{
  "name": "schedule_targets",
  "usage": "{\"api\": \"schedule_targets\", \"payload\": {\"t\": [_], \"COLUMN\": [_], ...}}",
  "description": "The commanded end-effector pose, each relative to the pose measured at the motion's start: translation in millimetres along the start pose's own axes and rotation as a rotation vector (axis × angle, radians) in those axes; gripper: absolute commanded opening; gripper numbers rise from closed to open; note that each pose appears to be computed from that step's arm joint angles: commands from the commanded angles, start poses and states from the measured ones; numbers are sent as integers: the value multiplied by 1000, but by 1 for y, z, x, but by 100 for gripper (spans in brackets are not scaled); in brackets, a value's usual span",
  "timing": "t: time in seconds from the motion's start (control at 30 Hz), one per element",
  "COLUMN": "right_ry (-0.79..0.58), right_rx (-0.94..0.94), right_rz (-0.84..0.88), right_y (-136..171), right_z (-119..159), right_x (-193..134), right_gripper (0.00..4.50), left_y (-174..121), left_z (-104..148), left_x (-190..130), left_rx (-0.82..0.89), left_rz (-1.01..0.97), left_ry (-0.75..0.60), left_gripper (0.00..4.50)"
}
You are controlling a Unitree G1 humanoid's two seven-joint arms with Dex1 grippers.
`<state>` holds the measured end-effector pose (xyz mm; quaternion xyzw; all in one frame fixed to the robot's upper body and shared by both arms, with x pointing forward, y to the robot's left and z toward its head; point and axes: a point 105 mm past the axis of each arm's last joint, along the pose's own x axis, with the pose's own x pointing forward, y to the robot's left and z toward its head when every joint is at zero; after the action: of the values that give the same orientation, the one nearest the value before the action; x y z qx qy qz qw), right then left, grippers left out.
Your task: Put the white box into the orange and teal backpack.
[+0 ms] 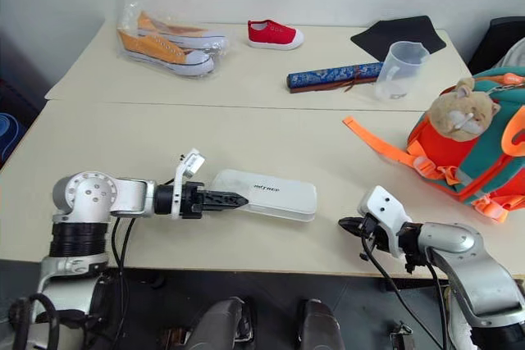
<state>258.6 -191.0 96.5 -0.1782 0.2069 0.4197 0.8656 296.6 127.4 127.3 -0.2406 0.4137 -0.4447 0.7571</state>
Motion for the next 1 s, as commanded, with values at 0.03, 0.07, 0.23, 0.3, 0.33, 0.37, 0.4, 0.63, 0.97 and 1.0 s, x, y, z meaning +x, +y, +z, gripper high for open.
{"api": "schedule_targets", "payload": {"t": [0.03, 0.07, 0.23, 0.3, 0.33, 0.37, 0.4, 0.63, 0.97, 1.0], "right_ry": [-4, -3, -6, -9, -11, -14, -17, -27, -91, -93], "right_rx": [-27, -27, -31, -34, -35, -36, -39, -63, -114, -116], "right_rz": [8, 8, 11, 14, 15, 18, 22, 52, 85, 90], "right_y": [0, 0, -1, -1, -1, -1, -1, 0, 0, 1], "right_z": [5, 5, 5, 6, 7, 7, 8, 15, 40, 41], "right_x": [-2, -2, 1, 2, 3, 5, 6, 15, 44, 45], "right_gripper": [0, 0, 0, 0, 0, 0, 0, 0, 0, 0], "left_y": [2, 5, 16, 23, 25, 25, 24, 24, 12, 8], "left_z": [3, 1, -7, 2, 7, 13, 20, 36, 35, 34], "left_x": [-18, -24, -44, -46, -47, -44, -40, -11, 20, 22], "left_rx": [0, -17, -57, -67, -69, -73, -67, -39, -59, -59], "left_rz": [18, 28, 76, 92, 94, 80, 67, 15, -80, -103], "left_ry": [-3, 8, 48, 11, -7, -25, -40, -21, 93, 105], "left_gripper": [447, 447, 447, 447, 447, 447, 447, 447, 447, 447]}}
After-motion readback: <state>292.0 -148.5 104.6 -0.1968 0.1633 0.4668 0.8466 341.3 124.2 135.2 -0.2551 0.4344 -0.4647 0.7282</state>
